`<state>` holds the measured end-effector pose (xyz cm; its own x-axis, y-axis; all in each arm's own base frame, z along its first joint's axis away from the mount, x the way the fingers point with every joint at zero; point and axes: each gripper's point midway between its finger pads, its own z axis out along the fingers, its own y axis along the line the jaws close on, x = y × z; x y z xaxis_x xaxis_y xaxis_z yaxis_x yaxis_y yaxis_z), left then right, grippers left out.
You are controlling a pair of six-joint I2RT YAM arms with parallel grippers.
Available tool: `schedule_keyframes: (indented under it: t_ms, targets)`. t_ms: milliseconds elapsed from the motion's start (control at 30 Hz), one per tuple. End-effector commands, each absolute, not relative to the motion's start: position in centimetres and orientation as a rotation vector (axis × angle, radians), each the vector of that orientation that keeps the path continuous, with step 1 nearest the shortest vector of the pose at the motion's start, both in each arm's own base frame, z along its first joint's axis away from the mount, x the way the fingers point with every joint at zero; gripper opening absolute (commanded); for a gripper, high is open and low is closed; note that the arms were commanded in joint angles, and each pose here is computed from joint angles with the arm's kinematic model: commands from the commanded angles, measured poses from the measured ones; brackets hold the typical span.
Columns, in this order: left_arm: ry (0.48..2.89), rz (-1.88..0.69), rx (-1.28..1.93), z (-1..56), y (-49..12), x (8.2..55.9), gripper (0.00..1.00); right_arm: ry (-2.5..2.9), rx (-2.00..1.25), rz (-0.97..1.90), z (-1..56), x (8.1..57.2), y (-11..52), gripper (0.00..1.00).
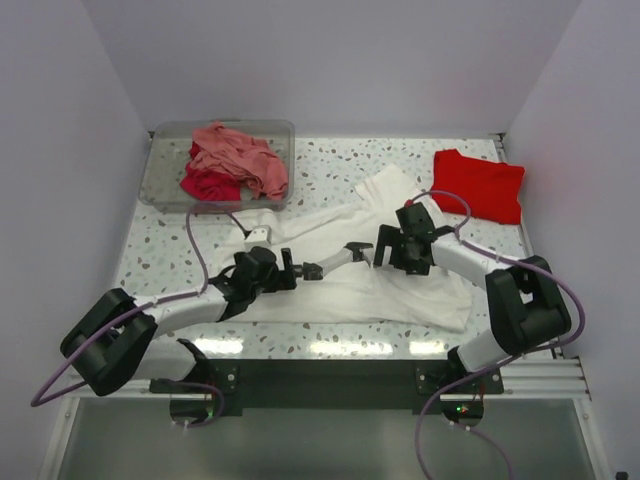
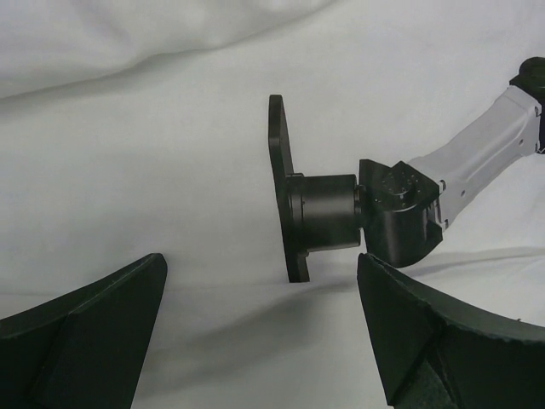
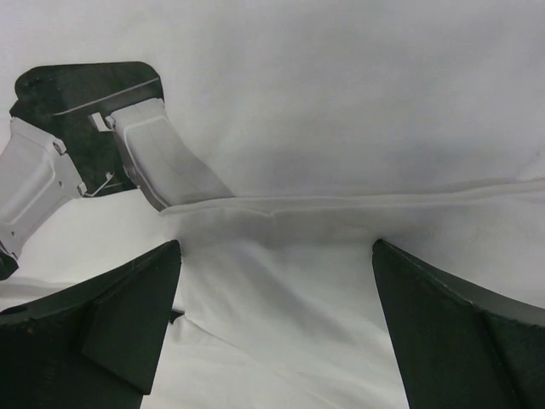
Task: Fold and stack the t-shirts
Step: Fold the tshirt
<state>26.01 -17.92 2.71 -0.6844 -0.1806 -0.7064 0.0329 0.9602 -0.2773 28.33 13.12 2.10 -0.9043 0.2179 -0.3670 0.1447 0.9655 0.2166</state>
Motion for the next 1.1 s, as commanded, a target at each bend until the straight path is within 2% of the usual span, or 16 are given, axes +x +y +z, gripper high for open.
schedule_keyframes:
  t_ms: [0,433,700,967,1067]
  targets:
    - [2.381,-0.286,-0.12,-0.2,-16.0,23.7,1.0,2.85,0.329,0.199,-1.8,23.9,12.3,0.99]
    - [2.49,-0.338,-0.206,-1.7,-14.3,18.7,1.0,2.92,0.377,0.198,-3.4,16.9,12.7,0.98]
    - [2.504,-0.35,-0.206,-0.8,-14.8,17.6,1.0,2.937,0.411,0.164,-3.6,12.9,11.8,0.99]
    - [2.524,-0.381,-0.152,0.0,-16.7,16.5,1.0,2.886,0.373,0.117,-1.1,12.6,11.5,0.99]
    - [2.489,-0.366,-0.139,1.6,-17.2,17.7,1.0,2.846,0.355,0.125,0.2,13.3,11.5,0.99]
